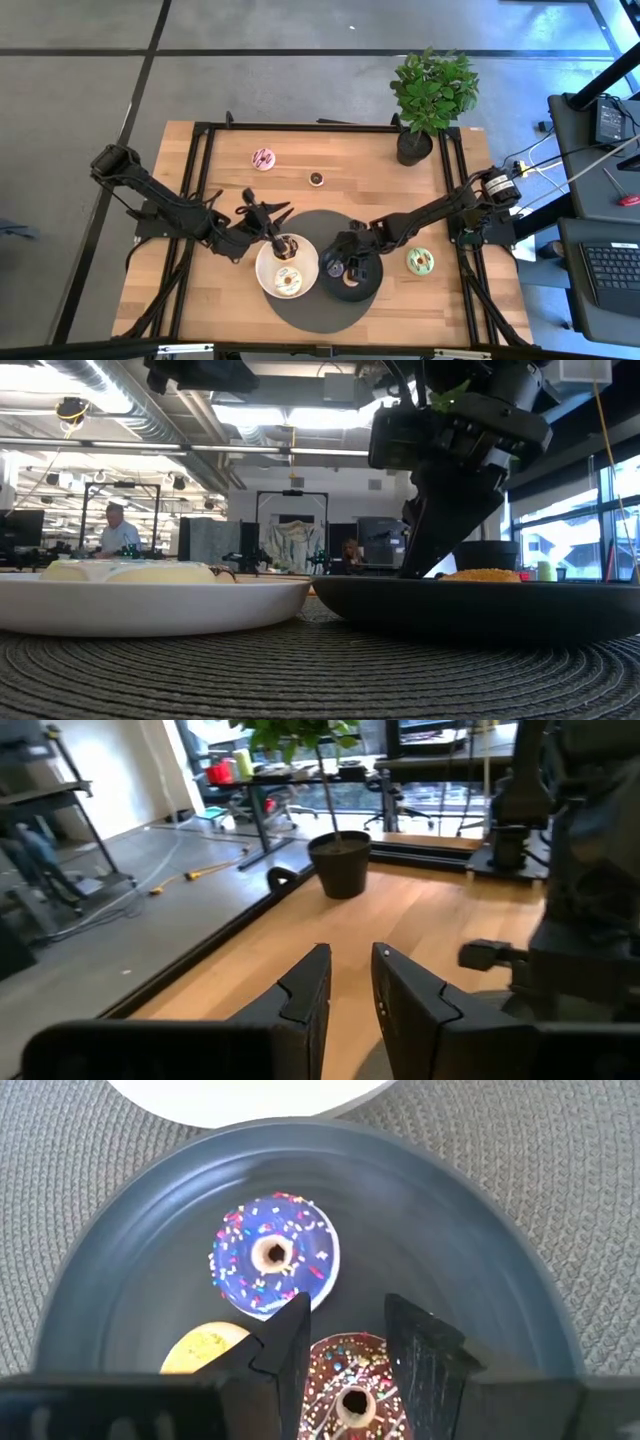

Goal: Pick & Place donuts
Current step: Put the big green donut on the white plate

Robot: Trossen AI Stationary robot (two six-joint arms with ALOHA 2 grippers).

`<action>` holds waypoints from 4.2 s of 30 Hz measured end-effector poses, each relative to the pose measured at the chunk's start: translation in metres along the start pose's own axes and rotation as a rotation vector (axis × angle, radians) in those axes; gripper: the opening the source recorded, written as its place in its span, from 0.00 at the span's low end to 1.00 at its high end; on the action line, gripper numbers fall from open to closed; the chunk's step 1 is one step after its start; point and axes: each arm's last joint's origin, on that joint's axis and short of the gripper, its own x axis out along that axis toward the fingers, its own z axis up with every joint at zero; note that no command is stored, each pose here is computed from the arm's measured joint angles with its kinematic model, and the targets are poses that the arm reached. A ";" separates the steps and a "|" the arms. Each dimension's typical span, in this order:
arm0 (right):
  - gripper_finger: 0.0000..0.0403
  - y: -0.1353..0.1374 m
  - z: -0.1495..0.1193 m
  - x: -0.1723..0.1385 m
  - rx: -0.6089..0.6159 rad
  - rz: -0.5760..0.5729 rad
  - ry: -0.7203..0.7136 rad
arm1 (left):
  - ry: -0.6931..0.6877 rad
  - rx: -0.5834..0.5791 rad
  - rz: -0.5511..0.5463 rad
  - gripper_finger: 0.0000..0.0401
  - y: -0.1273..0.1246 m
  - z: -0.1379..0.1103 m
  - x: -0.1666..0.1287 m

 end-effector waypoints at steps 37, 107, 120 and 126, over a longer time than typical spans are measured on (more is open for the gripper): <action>0.33 -0.007 -0.097 -0.120 0.566 -0.479 0.459 | 0.075 0.010 -0.139 0.20 0.002 -0.004 0.011; 0.05 -0.007 0.061 -0.103 -0.133 -0.639 -0.471 | 0.078 -0.058 -0.268 0.35 0.000 -0.006 0.042; 0.05 -0.002 0.070 -0.102 -0.174 -0.552 -0.532 | 0.077 -0.088 -0.219 0.49 0.001 -0.006 0.042; 0.05 -0.001 0.071 -0.102 -0.176 -0.536 -0.542 | 0.080 -0.083 -0.205 0.47 0.002 -0.007 0.042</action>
